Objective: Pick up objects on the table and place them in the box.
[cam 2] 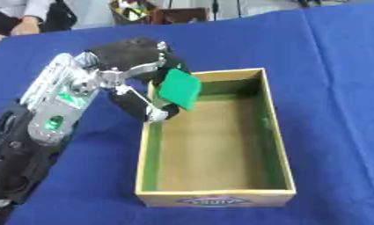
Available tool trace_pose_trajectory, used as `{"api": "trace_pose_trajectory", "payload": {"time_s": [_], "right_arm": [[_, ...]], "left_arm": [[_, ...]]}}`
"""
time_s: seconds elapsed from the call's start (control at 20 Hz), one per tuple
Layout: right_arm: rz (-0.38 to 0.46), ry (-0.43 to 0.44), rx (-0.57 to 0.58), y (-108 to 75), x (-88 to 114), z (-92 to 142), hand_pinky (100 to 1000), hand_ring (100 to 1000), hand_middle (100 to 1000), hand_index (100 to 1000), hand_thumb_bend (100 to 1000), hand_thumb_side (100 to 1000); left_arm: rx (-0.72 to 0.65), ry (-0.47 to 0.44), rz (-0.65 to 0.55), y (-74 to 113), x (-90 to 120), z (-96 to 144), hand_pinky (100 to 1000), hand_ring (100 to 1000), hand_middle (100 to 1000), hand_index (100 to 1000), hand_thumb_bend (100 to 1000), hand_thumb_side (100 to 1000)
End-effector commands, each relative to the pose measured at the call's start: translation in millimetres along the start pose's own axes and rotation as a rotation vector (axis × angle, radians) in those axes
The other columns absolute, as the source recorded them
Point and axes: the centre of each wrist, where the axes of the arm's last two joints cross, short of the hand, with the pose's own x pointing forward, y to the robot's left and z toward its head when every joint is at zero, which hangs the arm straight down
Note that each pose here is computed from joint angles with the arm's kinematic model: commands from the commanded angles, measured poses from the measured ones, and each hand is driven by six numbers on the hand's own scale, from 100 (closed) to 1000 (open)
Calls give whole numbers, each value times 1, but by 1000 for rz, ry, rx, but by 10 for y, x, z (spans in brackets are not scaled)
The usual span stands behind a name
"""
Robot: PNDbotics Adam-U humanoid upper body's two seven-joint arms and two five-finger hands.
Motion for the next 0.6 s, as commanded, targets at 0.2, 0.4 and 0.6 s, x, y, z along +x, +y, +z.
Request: {"api": "trace_pose_trajectory", "payload": {"time_s": [0.2, 0.4, 0.6], "right_arm": [[-12, -30, -9, -11, 55, -61, 735, 837, 627, 774, 100, 762], [-13, -28, -8, -7, 55, -58, 736, 838, 627, 774, 100, 761], [-13, -26, -8, -8, 53, -54, 736, 838, 627, 774, 100, 760]], "left_arm": [[-77, -3, -5, -106, 4, -119, 100, 343, 347, 367, 100, 361], [-118, -17, -12, -183, -1, -168, 100, 425, 430, 489, 100, 548], [-126, -38, -35, -195, 2, -174, 208, 539, 563, 734, 100, 887]]}}
